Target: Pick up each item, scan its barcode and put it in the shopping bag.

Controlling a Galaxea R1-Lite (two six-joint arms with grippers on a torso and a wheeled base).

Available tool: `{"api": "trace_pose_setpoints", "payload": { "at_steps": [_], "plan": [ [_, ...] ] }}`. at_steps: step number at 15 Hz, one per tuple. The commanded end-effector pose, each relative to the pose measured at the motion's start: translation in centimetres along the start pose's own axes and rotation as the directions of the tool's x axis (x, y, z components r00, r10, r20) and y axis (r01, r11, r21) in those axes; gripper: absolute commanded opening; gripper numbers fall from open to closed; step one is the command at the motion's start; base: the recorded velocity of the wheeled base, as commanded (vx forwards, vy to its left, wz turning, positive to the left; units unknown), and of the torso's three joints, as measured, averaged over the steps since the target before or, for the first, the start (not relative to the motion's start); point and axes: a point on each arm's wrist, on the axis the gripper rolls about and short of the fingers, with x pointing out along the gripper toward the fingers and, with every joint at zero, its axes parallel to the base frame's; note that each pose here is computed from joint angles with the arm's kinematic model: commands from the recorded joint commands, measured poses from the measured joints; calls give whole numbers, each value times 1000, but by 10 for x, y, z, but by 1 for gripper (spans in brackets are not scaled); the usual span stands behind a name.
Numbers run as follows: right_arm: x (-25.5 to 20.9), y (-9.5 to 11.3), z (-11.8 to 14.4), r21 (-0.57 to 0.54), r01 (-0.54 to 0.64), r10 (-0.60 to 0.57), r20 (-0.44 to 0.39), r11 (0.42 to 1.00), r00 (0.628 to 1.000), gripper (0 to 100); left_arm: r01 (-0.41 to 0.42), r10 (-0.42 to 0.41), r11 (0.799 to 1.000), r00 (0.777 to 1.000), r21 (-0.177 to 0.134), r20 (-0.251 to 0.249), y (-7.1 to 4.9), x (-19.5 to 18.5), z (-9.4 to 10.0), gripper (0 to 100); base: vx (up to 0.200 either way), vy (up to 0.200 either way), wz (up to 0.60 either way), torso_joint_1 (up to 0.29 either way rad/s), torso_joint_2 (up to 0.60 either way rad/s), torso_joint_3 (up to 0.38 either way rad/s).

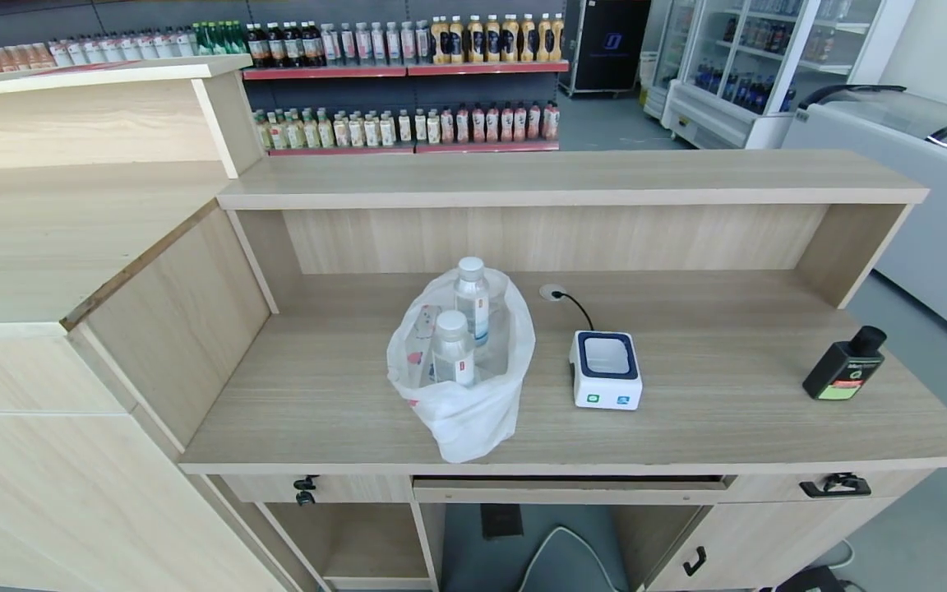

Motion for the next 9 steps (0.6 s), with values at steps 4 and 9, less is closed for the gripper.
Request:
{"api": "trace_pose_setpoints", "payload": {
  "at_steps": [4,9],
  "plan": [
    [27,40,9,-20,-146,146,38,989,989,100,0,0,1000,1000,0,1,0,0,0,100,0,0,0,0,0,0],
    [43,63,22,-53,-193,197,68,980,978,100,0,0,1000,1000,0,1,0,0,0,100,0,0,0,0,0,0]
  ]
}}
